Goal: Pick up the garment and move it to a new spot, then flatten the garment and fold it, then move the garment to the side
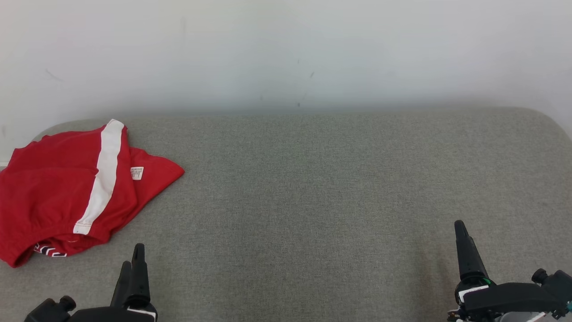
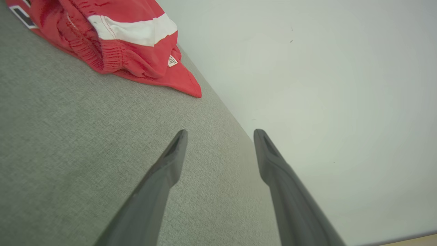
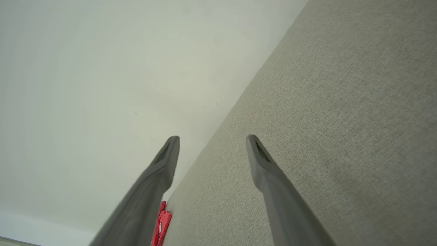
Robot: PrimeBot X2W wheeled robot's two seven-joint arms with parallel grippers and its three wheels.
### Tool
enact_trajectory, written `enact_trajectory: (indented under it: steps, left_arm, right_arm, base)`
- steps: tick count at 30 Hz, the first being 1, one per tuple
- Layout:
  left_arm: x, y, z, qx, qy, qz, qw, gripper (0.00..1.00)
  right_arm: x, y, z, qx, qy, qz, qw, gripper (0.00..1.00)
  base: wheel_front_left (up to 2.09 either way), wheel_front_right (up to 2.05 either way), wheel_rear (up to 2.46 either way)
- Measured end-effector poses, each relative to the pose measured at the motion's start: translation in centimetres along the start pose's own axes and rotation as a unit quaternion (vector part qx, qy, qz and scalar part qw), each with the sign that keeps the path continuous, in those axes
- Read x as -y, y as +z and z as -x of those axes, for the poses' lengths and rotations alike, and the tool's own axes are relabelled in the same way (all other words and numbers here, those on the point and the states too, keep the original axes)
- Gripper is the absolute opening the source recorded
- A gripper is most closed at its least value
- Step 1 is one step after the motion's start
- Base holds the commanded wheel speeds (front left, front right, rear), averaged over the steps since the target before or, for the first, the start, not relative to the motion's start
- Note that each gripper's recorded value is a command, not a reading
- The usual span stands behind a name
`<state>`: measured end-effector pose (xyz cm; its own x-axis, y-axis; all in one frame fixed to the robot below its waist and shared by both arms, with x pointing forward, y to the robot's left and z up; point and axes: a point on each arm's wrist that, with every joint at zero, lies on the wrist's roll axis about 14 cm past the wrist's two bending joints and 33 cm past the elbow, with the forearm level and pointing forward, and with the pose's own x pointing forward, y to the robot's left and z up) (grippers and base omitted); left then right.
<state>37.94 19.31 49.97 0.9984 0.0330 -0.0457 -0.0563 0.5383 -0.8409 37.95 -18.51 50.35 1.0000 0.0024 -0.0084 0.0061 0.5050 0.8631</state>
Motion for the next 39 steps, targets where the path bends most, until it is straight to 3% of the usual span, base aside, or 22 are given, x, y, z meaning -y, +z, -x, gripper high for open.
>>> enact_trajectory:
  steps: [18,39]
  left_arm:
    - [-0.1,-0.2,0.7,0.000,-0.004,-0.159,0.987,1.00]
    - [1.1,0.5,1.4,0.021,-0.036,-0.309,0.950,1.00]
  right_arm:
    - [-0.4,-0.7,0.4,-0.005,0.013,0.159,0.987,1.00]
    - [-2.4,-1.1,0.9,-0.007,0.050,0.295,0.954,1.00]
  base:
    - [0.00,0.00,0.00]
    - [0.00,0.00,0.00]
